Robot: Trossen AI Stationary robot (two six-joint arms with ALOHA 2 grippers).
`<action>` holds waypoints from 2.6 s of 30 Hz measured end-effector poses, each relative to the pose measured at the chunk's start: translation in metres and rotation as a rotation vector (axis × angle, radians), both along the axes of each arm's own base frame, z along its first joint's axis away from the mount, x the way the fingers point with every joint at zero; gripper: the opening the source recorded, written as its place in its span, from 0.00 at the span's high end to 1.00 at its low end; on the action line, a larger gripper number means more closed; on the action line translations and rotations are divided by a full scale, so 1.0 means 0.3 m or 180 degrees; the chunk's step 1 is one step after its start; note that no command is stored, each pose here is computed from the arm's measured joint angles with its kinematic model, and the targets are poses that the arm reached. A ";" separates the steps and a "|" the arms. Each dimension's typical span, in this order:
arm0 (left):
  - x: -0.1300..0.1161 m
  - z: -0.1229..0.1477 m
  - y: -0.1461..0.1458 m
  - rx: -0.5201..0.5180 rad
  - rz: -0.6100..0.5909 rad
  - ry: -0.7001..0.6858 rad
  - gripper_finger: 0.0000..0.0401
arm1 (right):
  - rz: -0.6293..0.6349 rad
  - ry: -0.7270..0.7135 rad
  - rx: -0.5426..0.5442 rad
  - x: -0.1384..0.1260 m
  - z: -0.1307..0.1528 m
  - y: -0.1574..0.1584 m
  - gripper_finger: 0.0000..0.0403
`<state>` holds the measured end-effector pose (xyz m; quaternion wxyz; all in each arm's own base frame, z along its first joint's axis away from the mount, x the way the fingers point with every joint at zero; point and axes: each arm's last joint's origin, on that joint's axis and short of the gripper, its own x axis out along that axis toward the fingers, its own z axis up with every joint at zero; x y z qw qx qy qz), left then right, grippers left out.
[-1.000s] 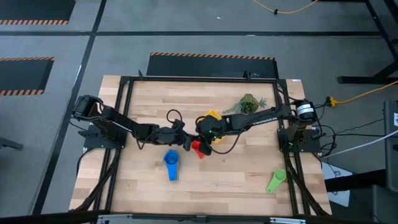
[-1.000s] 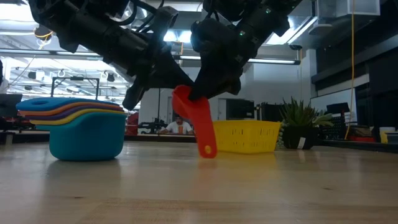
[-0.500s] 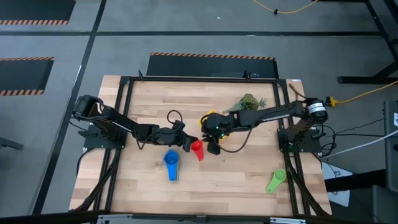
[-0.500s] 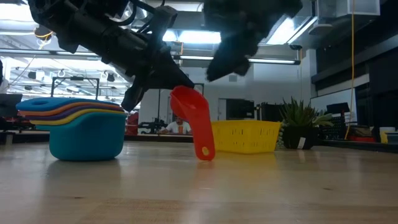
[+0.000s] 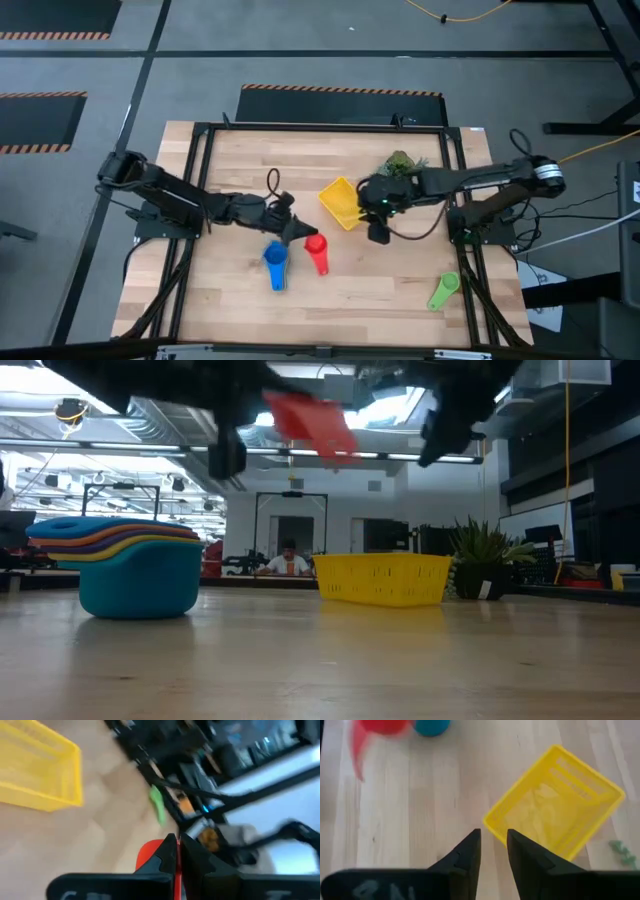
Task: Nest measuring cups in basket
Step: Stack the red measuring cup on top of the blue measuring cup, then stack the green measuring cup on top of the red measuring cup
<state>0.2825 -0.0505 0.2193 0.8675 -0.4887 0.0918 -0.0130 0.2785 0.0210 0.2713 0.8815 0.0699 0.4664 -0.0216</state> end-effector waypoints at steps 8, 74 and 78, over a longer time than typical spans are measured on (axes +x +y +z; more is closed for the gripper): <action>-0.073 0.105 -0.010 -0.0187 -0.0595 -0.0191 0.99 | -0.0243 0.0041 0.0163 -0.113 -0.042 -0.009 0.75; -0.214 -0.008 0.017 0.0063 -0.0294 0.1678 0.78 | -0.0259 0.0091 0.0170 -0.133 -0.093 -0.010 0.75; -0.212 -0.008 0.022 0.0136 -0.0131 0.1661 0.78 | -0.0258 0.0090 0.0170 -0.133 -0.093 -0.010 0.75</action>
